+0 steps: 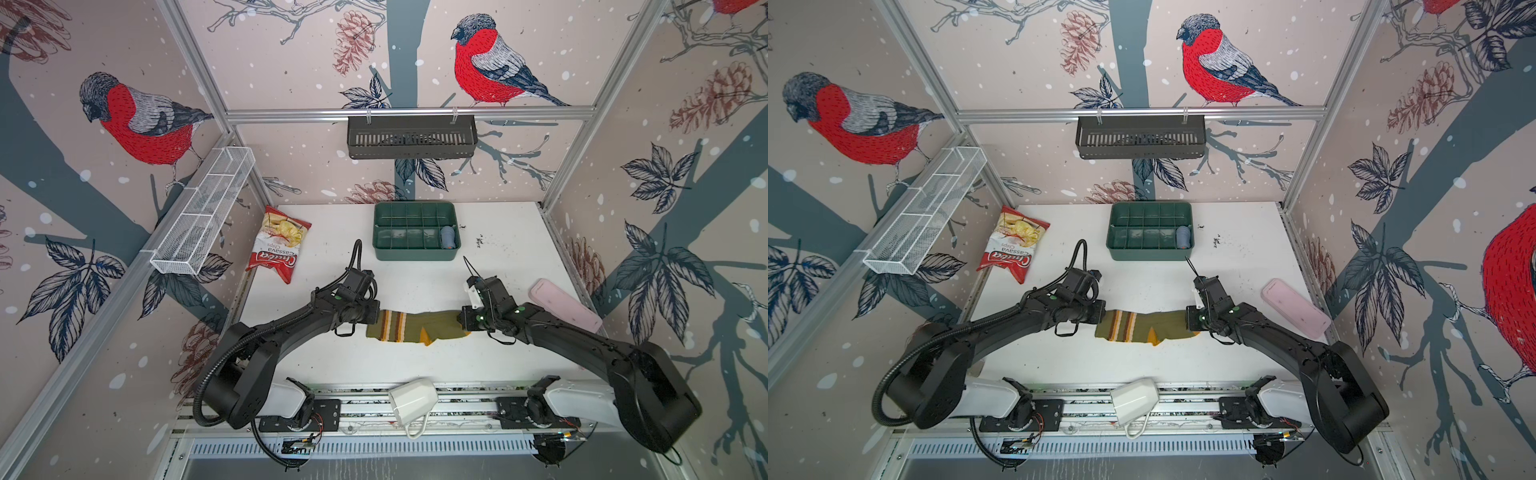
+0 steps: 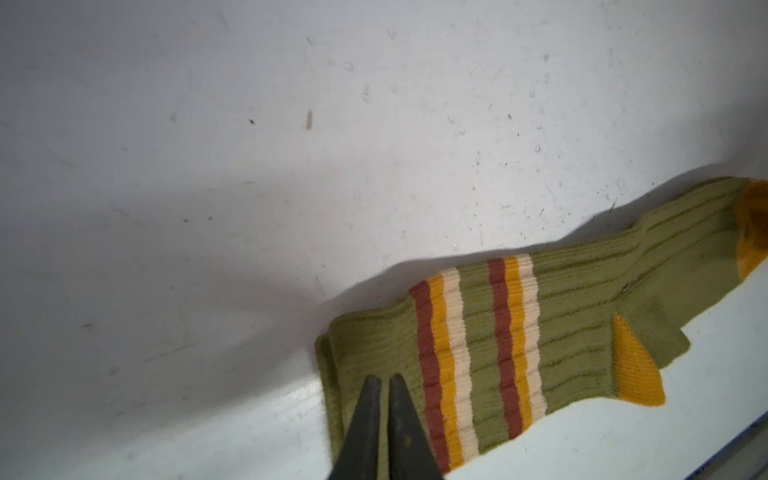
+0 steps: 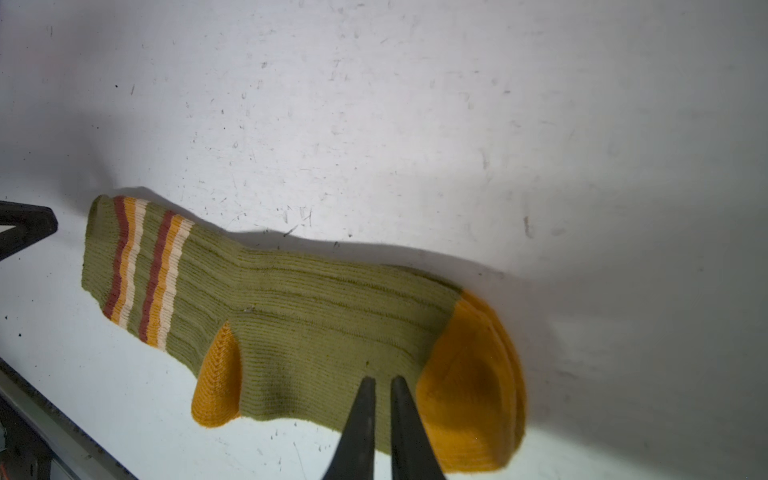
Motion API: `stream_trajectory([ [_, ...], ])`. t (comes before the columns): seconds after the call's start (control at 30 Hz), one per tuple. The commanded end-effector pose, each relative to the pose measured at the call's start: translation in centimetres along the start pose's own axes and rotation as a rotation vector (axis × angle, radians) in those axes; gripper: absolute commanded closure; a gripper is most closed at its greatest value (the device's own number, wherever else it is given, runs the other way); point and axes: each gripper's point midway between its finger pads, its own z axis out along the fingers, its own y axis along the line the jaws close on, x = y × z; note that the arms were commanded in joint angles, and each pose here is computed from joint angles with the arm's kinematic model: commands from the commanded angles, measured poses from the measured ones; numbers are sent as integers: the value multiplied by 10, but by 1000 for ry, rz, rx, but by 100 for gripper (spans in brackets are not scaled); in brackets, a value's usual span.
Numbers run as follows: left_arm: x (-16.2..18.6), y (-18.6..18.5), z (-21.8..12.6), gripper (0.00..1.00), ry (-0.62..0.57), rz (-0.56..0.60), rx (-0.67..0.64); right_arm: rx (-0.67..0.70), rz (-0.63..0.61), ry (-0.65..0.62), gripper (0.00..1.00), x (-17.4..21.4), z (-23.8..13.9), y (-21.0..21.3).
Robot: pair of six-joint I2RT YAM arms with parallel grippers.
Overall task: Roll the socks
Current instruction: 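Grasp the sock cuff with the left gripper while the right gripper grasps near the toe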
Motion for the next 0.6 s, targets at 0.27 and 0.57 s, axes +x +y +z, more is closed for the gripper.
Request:
stream_trajectory([
  [0.27, 8, -13, 11, 91, 54, 6, 58, 93, -19, 91, 88, 1, 29, -18],
  [0.57, 8, -7, 28, 93, 93, 16, 32, 160, -6, 78, 90, -27, 49, -44],
])
